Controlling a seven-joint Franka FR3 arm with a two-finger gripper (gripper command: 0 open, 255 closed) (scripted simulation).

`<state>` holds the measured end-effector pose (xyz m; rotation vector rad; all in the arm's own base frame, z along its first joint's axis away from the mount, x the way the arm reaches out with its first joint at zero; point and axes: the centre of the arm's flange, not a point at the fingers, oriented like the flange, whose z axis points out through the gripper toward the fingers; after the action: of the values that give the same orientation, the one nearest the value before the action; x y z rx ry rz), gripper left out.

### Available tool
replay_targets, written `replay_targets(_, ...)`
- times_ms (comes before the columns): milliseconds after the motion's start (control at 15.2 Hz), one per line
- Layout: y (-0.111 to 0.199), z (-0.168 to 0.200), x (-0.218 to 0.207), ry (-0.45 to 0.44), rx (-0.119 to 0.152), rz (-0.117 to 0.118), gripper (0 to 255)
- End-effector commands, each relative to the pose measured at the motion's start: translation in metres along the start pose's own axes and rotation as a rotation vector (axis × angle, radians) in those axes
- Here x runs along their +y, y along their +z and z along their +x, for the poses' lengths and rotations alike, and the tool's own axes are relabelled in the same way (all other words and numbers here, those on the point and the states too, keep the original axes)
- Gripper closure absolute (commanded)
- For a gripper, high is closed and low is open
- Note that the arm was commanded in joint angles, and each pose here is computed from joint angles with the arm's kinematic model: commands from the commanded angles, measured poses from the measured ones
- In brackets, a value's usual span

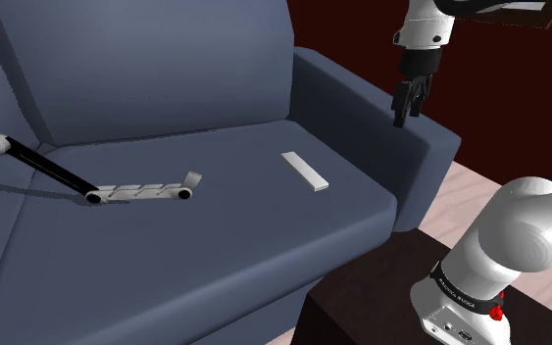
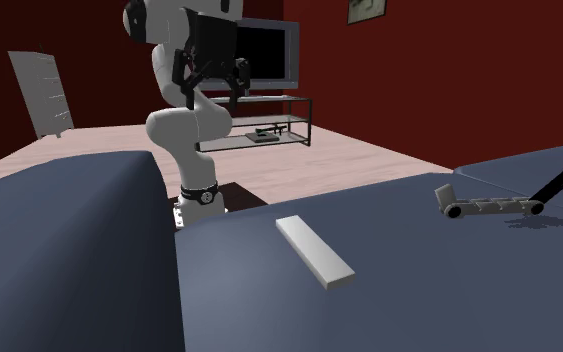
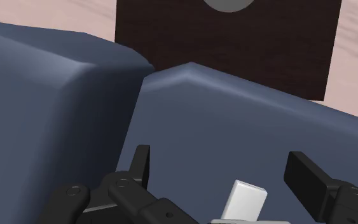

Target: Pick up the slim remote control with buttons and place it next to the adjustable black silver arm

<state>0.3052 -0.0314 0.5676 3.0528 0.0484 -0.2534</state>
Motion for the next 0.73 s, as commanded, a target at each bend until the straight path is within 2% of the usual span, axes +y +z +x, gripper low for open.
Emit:
replay_targets(0,0.0,0.0,0.0,0.0,0.0,0.0,0)
replay_targets(660,0.071,0.094,-0.033,0.033,0.075,0.024,0)
